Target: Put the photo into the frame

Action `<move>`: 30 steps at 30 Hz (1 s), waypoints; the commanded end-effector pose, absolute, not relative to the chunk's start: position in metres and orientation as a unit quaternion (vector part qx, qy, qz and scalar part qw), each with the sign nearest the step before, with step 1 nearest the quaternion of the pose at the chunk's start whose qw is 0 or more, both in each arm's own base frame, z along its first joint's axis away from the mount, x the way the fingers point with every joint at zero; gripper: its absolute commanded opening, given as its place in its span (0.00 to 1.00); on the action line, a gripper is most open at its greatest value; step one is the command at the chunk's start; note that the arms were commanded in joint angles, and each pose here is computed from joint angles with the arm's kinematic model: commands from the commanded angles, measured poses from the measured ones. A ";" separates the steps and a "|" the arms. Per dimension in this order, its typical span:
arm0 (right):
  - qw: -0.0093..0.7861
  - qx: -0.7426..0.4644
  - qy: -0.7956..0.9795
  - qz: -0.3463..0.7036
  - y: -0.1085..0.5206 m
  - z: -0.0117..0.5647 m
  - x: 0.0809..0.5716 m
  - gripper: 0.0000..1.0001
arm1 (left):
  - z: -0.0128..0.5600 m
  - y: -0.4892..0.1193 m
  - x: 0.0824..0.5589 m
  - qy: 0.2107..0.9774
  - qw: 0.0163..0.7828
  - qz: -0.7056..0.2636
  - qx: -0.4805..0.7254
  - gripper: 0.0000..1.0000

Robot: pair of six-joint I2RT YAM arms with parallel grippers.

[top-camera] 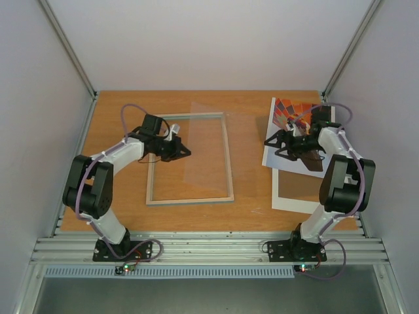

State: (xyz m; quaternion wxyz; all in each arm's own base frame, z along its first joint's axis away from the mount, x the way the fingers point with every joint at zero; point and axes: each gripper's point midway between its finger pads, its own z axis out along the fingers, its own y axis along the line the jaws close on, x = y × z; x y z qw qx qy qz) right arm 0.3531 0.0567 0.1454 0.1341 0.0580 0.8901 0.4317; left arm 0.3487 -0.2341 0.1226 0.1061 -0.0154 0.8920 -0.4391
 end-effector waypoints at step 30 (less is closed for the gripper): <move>0.029 0.058 0.868 0.491 0.160 0.068 0.379 0.18 | 0.049 -0.172 0.338 0.931 0.066 -0.358 -0.036 0.00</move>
